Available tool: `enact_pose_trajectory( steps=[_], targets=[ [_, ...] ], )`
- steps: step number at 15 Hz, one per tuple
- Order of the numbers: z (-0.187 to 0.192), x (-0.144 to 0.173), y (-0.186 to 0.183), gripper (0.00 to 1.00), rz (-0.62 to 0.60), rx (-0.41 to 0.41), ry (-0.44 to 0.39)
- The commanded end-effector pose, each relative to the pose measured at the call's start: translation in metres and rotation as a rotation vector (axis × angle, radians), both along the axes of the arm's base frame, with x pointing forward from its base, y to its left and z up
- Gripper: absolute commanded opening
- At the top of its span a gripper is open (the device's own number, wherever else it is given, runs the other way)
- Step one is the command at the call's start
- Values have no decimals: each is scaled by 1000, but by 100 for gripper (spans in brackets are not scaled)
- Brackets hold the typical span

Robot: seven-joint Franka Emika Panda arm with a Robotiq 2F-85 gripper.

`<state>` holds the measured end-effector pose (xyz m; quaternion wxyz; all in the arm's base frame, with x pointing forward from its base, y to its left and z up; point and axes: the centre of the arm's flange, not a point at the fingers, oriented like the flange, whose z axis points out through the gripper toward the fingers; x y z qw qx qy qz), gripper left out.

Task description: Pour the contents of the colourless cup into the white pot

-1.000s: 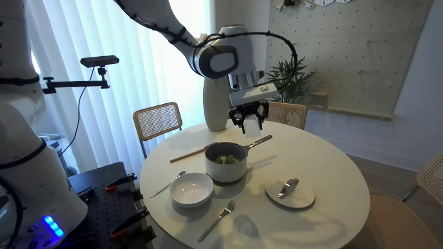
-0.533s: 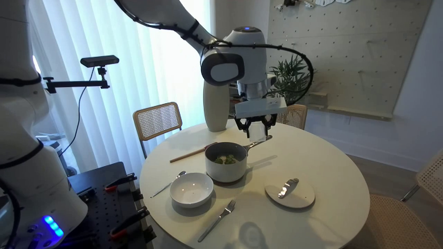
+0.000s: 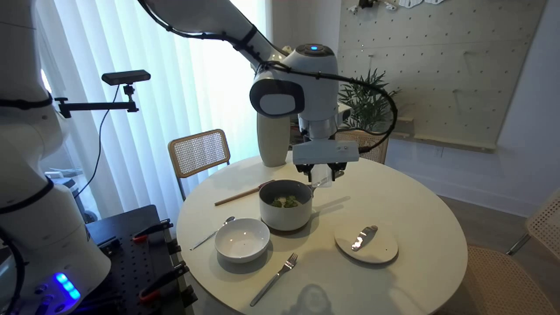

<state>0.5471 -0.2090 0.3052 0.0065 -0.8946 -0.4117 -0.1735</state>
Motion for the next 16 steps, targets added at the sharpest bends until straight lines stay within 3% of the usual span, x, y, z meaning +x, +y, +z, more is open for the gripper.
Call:
enact_pose_trajectory(
  steps=[1, 9, 16],
  targets=[
    [-15, -20, -1, 39, -10, 36, -18],
    [-44, -48, -11, 39, -75, 124, -122],
    [-73, -62, -23, 39, -112, 118, -220]
  ],
)
